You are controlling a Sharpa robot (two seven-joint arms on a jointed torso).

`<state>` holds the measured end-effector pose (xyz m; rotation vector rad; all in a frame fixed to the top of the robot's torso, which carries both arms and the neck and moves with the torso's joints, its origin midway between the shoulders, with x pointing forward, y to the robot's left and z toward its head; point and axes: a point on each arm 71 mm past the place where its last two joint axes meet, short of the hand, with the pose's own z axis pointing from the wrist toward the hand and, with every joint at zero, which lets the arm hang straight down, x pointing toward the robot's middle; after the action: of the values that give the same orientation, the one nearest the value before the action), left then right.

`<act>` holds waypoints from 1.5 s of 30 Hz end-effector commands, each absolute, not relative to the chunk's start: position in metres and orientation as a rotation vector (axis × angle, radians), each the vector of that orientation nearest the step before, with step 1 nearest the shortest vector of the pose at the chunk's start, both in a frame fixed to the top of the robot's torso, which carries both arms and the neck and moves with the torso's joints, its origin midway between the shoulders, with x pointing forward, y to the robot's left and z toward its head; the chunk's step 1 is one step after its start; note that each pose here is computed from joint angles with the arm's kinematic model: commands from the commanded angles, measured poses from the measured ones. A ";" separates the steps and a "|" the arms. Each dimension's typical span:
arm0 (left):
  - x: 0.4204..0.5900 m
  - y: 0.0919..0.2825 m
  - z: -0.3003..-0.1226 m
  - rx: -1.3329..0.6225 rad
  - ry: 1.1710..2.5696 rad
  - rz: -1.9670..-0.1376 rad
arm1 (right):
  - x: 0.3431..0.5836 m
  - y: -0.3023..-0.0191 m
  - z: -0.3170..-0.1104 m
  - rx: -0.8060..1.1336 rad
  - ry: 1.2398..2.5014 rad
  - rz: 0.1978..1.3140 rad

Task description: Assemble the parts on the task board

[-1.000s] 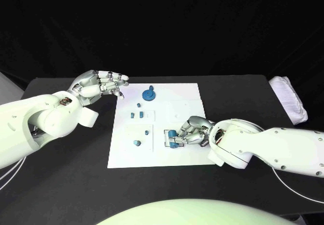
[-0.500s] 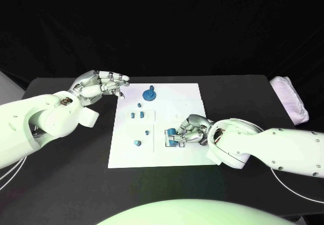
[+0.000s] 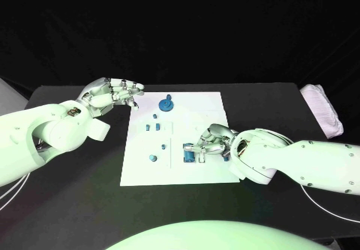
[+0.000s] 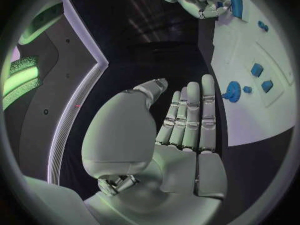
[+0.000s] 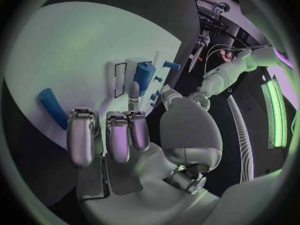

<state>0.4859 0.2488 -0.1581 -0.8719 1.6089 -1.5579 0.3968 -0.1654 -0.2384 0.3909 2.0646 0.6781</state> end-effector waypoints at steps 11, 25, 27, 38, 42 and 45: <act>0.485 0.247 -0.158 -0.869 1.623 -1.581 | 0.398 -0.167 -0.237 0.332 2.048 0.678; 0.485 0.248 -0.158 -0.870 1.622 -1.578 | 0.389 -0.167 -0.222 0.226 1.916 0.910; 0.485 0.248 -0.158 -0.869 1.622 -1.579 | 0.389 -0.166 -0.223 0.199 1.926 0.894; 0.485 0.248 -0.158 -0.869 1.624 -1.580 | 0.386 -0.159 -0.228 0.095 1.930 0.801; 0.485 0.248 -0.158 -0.870 1.624 -1.579 | 0.386 -0.157 -0.229 0.073 1.916 0.778; 0.484 0.248 -0.158 -0.869 1.625 -1.580 | 0.386 -0.154 -0.230 0.055 1.907 0.769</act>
<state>0.4855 0.2502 -0.1586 -0.8759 1.6182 -1.5542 0.3854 -0.1547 -0.2301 0.1083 1.9279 0.8138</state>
